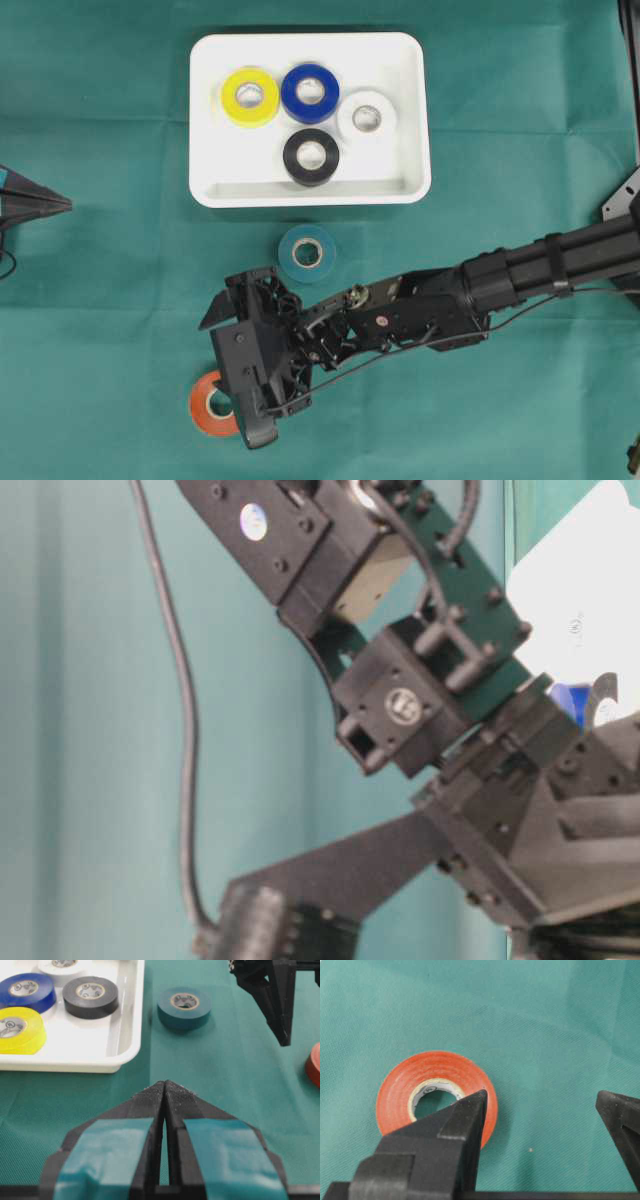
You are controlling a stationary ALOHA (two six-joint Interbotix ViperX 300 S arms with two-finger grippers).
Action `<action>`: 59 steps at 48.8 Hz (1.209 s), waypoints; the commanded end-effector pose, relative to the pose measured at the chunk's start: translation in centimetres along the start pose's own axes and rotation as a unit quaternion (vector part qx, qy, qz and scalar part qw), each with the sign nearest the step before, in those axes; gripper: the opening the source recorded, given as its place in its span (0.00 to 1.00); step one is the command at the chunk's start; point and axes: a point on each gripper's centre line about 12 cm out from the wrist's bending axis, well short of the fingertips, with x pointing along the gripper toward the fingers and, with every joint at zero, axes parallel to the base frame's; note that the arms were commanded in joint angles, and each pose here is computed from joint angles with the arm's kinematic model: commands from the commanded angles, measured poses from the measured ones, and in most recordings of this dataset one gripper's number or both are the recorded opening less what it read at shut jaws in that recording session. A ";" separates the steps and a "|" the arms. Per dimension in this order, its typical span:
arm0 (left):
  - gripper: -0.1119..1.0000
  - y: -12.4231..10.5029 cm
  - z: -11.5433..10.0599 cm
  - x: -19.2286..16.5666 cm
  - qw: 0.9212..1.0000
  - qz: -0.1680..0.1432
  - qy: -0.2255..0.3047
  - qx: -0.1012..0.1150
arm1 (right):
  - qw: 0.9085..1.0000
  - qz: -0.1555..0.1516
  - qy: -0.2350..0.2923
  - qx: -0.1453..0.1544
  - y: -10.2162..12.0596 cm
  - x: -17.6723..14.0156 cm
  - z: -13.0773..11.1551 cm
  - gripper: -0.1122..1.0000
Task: Put the tape into the white case with the right arm.
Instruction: 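Move the right gripper left down to the orange-red tape roll, then close the right gripper on the orange-red roll's rim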
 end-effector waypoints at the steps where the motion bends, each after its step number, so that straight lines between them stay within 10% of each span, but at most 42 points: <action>1: 0.11 0.0 0.5 0.0 1.000 0.001 -0.006 0.001 | 1.000 0.009 -0.023 -0.001 0.9 -0.6 1.8 0.68; 44: 0.11 0.0 0.5 0.0 1.000 0.001 -0.006 0.001 | 0.999 -0.016 0.022 0.045 1.0 2.5 -0.3 0.66; 59: 0.11 0.0 0.5 0.0 1.000 0.001 -0.007 0.001 | 0.999 -0.015 0.024 0.041 1.3 2.5 -0.3 0.15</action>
